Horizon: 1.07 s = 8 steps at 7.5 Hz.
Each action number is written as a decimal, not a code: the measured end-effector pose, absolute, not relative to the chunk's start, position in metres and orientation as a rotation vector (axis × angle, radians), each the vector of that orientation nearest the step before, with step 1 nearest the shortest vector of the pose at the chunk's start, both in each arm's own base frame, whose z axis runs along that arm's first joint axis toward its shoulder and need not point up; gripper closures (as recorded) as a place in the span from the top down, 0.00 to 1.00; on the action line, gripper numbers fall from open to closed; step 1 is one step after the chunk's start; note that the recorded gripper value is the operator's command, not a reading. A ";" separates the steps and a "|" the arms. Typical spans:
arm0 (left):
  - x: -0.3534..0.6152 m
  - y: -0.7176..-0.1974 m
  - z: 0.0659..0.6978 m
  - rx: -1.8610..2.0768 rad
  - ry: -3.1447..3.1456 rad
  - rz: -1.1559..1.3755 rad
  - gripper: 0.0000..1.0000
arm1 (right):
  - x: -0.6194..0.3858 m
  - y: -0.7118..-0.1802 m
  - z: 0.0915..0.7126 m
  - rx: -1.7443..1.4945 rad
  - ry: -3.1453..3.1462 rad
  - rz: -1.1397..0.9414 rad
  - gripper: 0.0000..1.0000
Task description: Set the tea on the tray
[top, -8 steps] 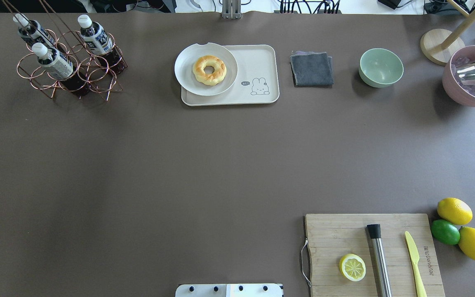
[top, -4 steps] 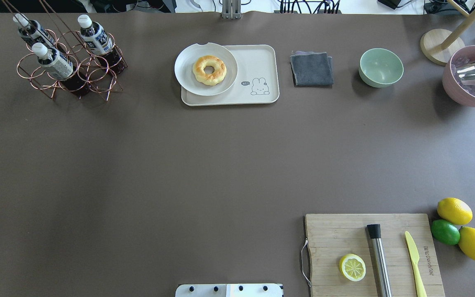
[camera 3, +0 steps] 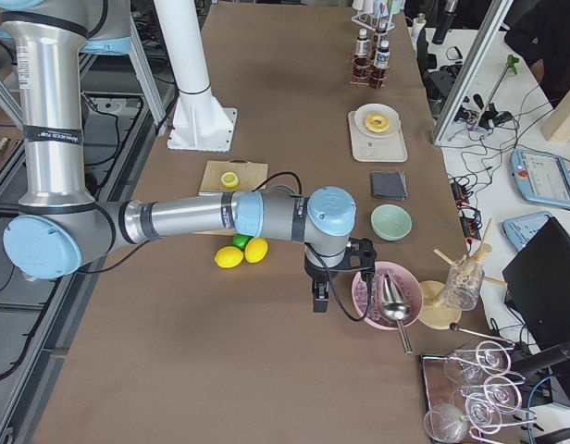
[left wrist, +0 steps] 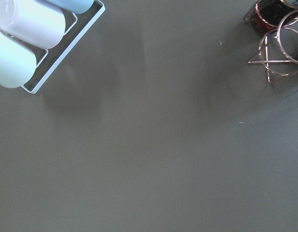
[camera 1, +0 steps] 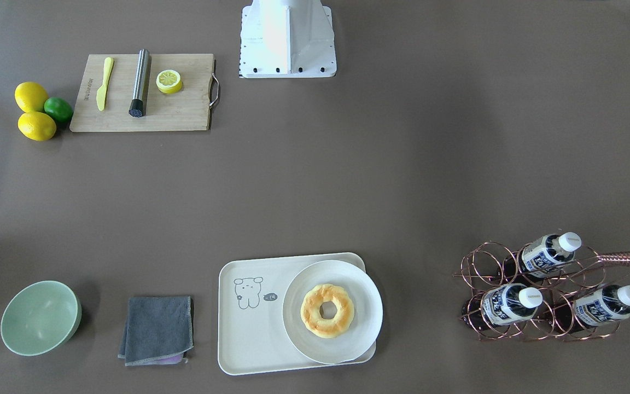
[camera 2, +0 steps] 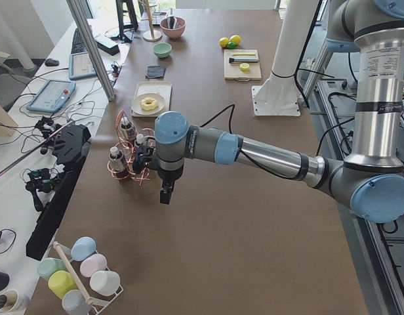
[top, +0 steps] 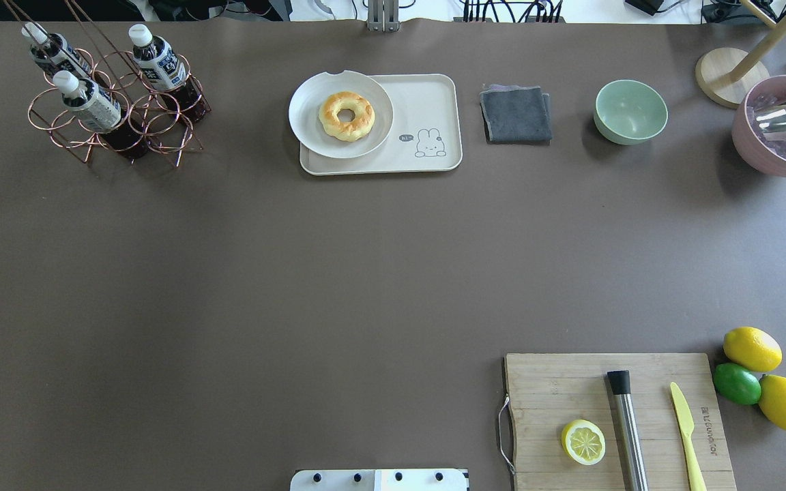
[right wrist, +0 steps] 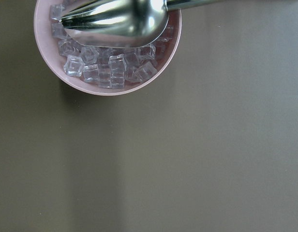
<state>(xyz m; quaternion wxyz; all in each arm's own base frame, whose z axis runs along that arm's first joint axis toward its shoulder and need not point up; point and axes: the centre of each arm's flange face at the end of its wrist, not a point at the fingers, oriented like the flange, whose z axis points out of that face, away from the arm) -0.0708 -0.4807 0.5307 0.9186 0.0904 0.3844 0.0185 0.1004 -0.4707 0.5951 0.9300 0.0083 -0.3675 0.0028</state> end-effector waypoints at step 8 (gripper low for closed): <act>0.054 -0.498 0.360 0.431 1.082 0.196 0.98 | 0.101 -0.466 0.612 -0.022 -0.749 0.026 1.00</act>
